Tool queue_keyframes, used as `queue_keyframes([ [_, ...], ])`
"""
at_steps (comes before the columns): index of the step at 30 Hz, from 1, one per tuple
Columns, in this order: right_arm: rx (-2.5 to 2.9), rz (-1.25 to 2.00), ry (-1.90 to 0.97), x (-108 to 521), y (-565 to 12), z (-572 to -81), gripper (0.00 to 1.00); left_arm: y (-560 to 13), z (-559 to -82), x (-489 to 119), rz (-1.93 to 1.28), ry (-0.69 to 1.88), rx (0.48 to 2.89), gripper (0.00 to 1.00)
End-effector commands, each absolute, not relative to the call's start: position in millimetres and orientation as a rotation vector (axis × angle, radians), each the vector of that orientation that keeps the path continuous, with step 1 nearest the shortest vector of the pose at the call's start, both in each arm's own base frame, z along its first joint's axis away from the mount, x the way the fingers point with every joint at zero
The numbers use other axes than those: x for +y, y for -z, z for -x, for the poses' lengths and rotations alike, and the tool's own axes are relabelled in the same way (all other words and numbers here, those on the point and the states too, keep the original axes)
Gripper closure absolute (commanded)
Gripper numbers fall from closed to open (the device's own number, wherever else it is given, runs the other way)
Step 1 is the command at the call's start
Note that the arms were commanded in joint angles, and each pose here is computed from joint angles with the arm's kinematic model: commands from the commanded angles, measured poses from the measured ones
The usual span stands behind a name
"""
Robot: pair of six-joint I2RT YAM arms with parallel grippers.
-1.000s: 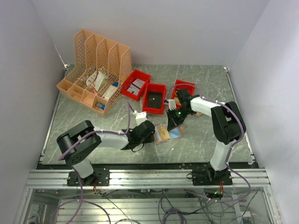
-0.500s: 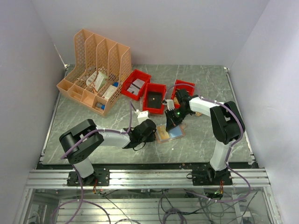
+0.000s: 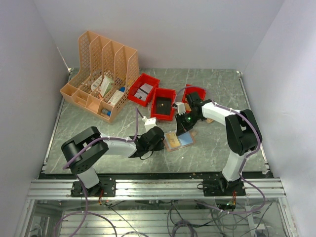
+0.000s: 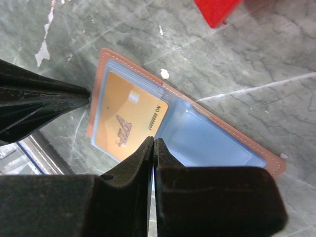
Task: Put the credit cards into the card holder
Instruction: Insert the credit card into the card holder.
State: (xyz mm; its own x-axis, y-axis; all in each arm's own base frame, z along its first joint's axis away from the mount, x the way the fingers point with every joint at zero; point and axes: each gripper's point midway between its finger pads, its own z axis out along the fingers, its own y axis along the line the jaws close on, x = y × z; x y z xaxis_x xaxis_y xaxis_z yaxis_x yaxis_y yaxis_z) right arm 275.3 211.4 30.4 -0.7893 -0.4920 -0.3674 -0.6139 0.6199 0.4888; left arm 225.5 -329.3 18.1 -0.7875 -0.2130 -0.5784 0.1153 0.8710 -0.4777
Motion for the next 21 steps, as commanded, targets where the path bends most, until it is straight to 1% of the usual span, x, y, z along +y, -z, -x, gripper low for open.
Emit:
queue_keyframes([
  [1,2.692,0.906,-0.838,204,-16,-276,0.97,-14,-225,-334,0.041,0.675,2.409,0.82],
  [12,2.688,0.986,-0.957,225,-14,-260,0.98,-13,-226,-339,0.019,0.686,2.411,0.82],
  [21,2.596,0.991,-0.932,219,-36,-276,0.97,-20,-227,-330,0.036,0.668,2.386,0.82],
])
